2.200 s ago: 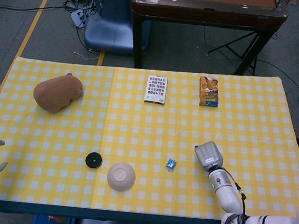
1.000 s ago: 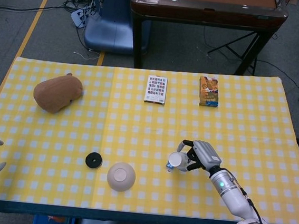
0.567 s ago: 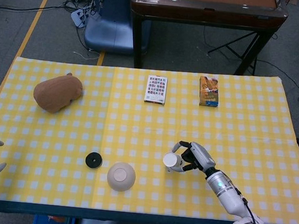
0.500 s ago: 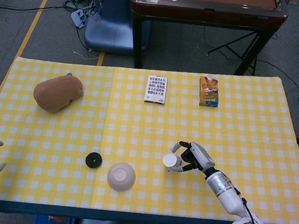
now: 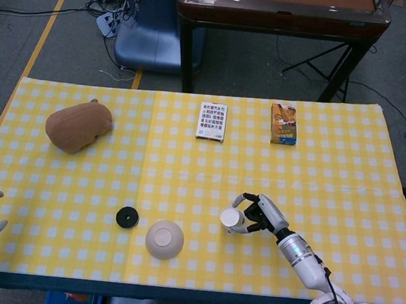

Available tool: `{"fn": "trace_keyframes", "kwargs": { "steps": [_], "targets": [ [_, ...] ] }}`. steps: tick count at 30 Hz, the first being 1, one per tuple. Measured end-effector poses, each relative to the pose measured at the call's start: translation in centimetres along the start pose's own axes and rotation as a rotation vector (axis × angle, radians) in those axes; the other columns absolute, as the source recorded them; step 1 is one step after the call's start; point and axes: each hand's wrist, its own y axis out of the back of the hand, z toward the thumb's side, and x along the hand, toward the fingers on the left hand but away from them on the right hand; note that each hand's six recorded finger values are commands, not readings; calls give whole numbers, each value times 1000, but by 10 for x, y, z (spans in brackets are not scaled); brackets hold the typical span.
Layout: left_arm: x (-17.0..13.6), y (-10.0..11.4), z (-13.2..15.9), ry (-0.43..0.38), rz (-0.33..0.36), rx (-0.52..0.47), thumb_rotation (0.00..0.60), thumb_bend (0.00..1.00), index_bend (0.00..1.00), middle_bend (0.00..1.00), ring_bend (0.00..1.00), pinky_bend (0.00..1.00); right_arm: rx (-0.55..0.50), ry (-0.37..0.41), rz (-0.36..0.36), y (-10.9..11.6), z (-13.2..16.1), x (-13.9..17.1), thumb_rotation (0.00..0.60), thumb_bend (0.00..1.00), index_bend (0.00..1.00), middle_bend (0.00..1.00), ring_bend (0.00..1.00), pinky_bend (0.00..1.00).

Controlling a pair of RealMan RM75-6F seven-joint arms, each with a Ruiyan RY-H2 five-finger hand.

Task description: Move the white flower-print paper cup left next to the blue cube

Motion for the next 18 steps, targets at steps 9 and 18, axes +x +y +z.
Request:
{"fn": "trace_keyframes", "kwargs": {
  "steps": [9, 18],
  "targets": [
    [0, 2, -2, 6, 5, -8, 600, 209, 454, 194, 143, 463, -39, 9, 21, -10, -6, -11, 600, 63, 541, 1000, 1000, 1000],
    [0, 6, -4, 9, 13, -15, 600, 209, 454, 195, 143, 463, -44, 4, 38, -15, -7, -15, 600, 62, 541, 1000, 1000, 1000]
  ]
}}
